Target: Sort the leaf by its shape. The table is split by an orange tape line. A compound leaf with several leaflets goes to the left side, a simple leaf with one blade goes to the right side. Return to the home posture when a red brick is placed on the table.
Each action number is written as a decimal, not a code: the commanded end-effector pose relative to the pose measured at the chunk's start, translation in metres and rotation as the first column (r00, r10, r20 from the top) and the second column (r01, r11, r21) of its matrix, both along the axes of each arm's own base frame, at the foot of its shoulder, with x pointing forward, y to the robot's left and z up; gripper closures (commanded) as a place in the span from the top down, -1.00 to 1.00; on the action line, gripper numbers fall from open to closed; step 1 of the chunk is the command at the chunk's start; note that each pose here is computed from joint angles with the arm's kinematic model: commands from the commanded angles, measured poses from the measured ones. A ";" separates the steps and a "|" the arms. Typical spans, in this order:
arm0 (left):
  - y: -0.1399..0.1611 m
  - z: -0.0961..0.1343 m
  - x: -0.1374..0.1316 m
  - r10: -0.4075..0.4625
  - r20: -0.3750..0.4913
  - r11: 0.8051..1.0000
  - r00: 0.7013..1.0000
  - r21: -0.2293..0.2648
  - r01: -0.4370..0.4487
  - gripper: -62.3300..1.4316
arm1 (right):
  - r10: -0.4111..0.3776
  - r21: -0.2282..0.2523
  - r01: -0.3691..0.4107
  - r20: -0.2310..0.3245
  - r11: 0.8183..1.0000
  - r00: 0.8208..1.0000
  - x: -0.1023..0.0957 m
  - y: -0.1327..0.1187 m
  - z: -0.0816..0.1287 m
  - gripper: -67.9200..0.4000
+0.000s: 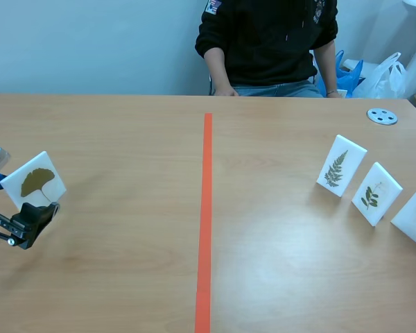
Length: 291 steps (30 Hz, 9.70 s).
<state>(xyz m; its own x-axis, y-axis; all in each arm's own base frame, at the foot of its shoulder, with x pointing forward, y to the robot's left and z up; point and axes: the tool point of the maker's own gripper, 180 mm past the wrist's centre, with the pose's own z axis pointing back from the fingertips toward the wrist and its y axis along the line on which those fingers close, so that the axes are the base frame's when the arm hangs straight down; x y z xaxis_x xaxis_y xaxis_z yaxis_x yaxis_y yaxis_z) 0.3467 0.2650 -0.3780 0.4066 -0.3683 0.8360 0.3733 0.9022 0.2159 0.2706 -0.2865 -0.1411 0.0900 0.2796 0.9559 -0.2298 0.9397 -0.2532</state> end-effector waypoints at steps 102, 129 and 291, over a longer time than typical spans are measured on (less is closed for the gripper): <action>-0.134 0.178 -0.085 -0.211 0.387 0.922 0.898 -0.227 0.315 1.00 | 0.017 -0.004 -0.017 0.058 1.000 0.998 0.003 0.002 0.015 0.49; -0.214 0.030 -0.039 -0.508 0.134 0.841 0.851 -0.135 0.523 1.00 | 0.017 -0.004 -0.017 0.058 1.000 0.998 0.003 0.002 0.015 0.49; -0.062 0.170 -0.069 -0.055 0.367 0.983 0.929 -0.145 0.115 1.00 | 0.016 -0.003 -0.016 0.076 1.000 0.997 0.006 0.002 0.020 0.49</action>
<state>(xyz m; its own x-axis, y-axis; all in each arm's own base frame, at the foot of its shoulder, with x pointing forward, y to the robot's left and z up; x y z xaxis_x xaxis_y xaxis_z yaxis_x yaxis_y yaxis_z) 0.2772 0.2063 -0.2139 0.0636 -0.2584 0.9639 0.3781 0.9001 0.2164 0.2736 -0.2855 -0.1320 0.0494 0.2800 0.9587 -0.2245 0.9384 -0.2625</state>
